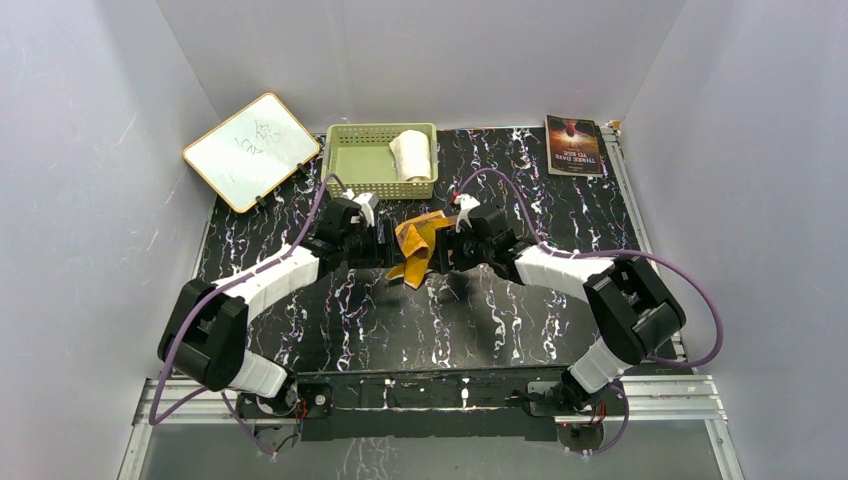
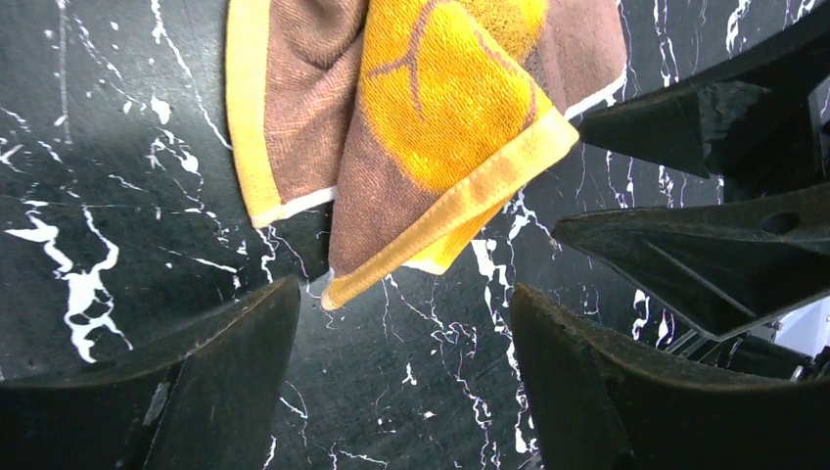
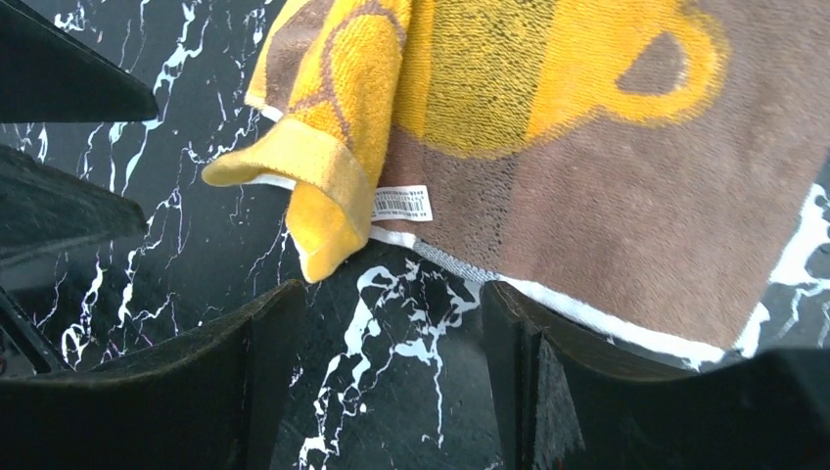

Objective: Roll the towels
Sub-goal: Flatten out the towel at the center of the board.

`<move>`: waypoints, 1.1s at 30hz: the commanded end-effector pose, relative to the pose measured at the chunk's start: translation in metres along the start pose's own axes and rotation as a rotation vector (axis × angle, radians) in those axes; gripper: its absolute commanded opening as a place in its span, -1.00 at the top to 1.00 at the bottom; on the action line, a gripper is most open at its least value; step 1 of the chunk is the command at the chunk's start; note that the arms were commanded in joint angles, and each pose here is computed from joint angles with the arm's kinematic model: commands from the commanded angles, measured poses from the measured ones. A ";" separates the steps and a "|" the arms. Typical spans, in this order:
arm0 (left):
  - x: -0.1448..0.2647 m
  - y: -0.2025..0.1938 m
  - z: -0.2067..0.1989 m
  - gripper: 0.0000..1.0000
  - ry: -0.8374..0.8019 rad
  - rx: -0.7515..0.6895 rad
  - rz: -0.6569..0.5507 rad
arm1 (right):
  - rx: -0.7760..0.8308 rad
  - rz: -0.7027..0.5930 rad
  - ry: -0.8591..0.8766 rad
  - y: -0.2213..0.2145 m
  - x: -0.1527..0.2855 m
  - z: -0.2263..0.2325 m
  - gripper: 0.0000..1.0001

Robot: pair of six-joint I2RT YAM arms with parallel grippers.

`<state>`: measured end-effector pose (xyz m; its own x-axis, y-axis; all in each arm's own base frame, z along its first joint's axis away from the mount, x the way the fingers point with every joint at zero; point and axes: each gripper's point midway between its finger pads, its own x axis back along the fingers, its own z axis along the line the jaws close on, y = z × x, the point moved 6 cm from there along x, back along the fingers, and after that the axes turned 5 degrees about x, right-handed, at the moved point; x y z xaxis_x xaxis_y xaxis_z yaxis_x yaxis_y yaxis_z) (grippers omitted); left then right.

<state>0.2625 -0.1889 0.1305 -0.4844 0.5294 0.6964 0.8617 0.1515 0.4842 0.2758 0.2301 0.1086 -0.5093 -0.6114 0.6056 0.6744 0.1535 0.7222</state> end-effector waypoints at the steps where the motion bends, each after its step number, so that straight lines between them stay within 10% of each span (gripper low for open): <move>1: -0.002 -0.007 -0.006 -0.54 -0.057 -0.040 -0.005 | 0.072 -0.048 0.110 0.011 -0.013 0.012 -0.25; 14: -0.026 -0.023 0.009 -0.37 0.009 -0.028 0.001 | 0.110 -0.004 0.201 0.018 -0.053 0.023 -0.16; 25: -0.043 -0.013 0.034 0.30 0.206 -0.049 -0.037 | 0.108 0.013 0.206 0.014 -0.060 0.027 -0.18; 29: -0.039 0.003 0.035 1.00 0.272 -0.075 -0.073 | 0.127 0.002 0.192 0.016 -0.050 0.027 -0.25; 33: -0.034 0.012 0.030 0.82 0.266 -0.114 -0.094 | 0.141 0.004 0.175 0.014 -0.042 0.026 -0.30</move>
<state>0.2827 -0.1833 0.0798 -0.5457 0.3181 0.7753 0.8342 0.1181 0.5387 0.2922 0.2797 0.0791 -0.3542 -0.7242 0.5917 0.6543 0.2601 0.7101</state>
